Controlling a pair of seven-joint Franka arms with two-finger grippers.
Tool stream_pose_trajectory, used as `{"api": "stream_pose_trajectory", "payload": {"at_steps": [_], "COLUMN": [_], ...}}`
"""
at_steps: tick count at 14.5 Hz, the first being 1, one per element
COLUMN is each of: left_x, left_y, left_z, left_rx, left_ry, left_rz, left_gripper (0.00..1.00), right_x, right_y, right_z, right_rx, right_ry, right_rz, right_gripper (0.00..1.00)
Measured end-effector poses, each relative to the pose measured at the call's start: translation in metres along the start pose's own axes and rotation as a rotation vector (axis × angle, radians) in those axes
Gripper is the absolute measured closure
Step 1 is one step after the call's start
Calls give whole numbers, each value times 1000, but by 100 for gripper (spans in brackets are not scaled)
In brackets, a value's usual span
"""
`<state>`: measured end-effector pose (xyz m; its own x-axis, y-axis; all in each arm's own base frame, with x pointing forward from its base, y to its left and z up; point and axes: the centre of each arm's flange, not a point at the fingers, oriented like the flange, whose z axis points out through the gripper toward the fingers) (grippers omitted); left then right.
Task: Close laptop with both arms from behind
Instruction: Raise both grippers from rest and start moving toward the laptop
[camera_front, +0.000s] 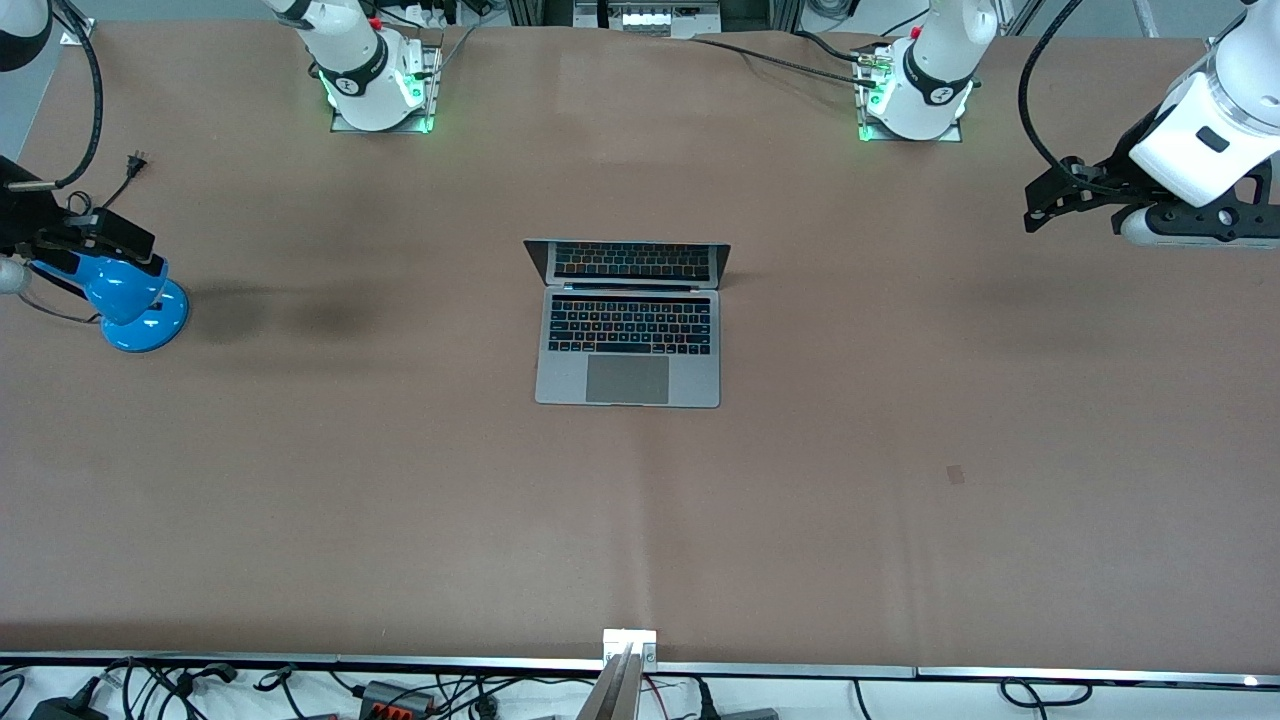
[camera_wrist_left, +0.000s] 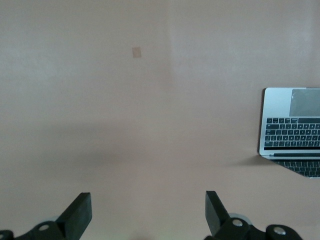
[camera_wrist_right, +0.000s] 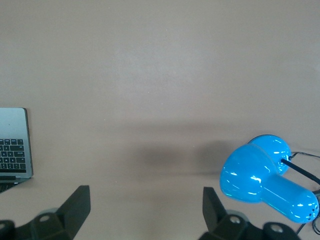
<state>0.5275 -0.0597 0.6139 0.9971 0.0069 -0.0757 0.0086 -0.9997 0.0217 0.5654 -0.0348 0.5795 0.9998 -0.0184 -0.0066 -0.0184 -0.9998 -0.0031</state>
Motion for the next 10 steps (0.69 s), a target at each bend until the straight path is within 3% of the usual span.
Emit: {"api": "stream_pose_trajectory", "payload": {"at_steps": [2,4,5,7,9,10], "left_x": [-2,2,4,10,14,15], "left_y": [0,3,5,7,7,7], "left_z": [8,18,22,30,37,39], "left_rx": [4,6,7,6,6,6], "left_ry": [-51,-88,-101,-122,-138,-142], "left_rz": [1,8,12,16,16,17], "left_gripper": [0,0,0,0,0,0], "right_x": [0,0,0,0,1,1], "right_y": [0,-1,-1,-3,-7,-10], "right_z": [1,1,1,3,4,4], "right_rx": [0,0,0,0,0,0], "right_ry": [-2,-2,-2,-5,-7,-8], "right_rz": [0,-1,-2,-6,-12,-18], "right_gripper": [8,34,41,46,70,78]}}
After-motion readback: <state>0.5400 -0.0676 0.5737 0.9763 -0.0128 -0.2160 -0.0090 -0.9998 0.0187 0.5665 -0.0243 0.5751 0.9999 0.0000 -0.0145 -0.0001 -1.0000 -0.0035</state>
